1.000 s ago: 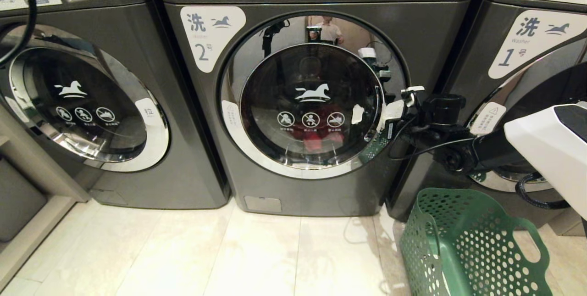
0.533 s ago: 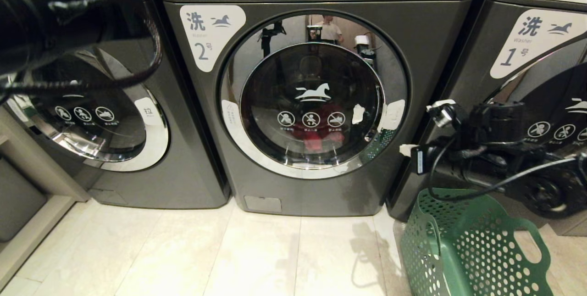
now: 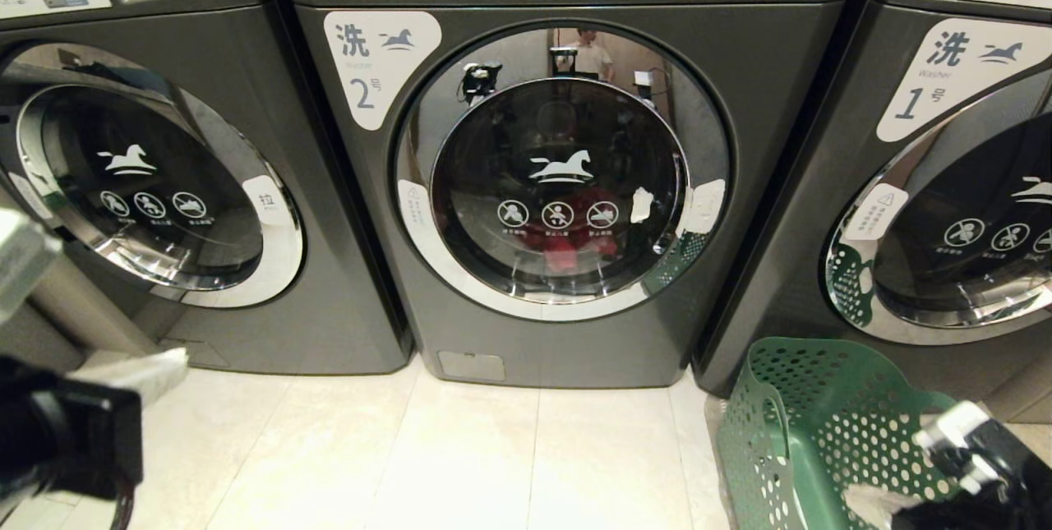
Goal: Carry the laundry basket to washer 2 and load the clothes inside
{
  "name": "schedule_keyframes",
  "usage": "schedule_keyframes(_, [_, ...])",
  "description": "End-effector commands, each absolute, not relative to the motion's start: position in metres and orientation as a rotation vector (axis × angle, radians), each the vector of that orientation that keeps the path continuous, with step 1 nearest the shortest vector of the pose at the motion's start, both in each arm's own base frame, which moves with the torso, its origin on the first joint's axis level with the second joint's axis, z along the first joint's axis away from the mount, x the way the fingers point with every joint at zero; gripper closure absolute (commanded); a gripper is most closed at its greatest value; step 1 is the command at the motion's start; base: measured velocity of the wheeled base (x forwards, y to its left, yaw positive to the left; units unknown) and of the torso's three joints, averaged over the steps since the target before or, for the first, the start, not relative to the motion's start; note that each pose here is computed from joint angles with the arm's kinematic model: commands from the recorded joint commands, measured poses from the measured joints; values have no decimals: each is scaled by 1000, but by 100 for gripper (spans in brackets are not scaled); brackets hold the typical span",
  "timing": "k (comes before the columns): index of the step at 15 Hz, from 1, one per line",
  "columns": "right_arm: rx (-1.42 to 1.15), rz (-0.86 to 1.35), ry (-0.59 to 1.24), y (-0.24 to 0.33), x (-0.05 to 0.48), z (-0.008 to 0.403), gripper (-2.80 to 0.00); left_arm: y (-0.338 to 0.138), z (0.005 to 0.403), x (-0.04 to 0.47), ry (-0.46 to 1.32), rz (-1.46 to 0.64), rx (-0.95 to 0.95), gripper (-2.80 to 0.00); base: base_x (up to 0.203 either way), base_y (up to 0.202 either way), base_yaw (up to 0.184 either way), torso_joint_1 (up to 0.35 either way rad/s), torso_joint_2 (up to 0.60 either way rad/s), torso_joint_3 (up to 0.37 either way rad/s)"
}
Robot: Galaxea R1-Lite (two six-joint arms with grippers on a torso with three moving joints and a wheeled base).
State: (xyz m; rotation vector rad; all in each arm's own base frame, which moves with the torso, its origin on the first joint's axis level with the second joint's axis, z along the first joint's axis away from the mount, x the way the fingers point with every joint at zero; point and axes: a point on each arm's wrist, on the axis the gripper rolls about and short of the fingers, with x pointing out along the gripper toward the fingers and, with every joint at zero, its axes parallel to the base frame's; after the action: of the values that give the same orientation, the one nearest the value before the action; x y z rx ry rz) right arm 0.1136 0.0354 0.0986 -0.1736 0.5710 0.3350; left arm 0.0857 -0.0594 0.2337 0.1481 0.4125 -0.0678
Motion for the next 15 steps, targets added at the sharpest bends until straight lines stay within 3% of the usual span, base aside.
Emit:
schedule_keyframes(1, [-190, 334, 583, 22, 68, 87, 0, -40, 190, 63, 496, -56, 124, 0, 0, 0, 0, 0, 0, 0])
schedule_keyframes(4, [-213, 340, 705, 9, 29, 77, 0, -30, 142, 52, 619, -24, 32, 0, 0, 0, 0, 0, 0, 0])
schedule_keyframes(7, [-201, 336, 655, 6, 17, 79, 0, -24, 111, 43, 649, -26, -12, 0, 0, 0, 0, 0, 0, 0])
schedule_keyframes(12, [-170, 316, 446, 0, 0, 81, 0, -16, 99, 35, 628, -28, -32, 0, 0, 0, 0, 0, 0, 0])
schedule_keyframes(15, [-152, 228, 471, 0, 2, 81, 0, -13, 99, 36, 668, 70, 23, 0, 0, 0, 0, 0, 0, 0])
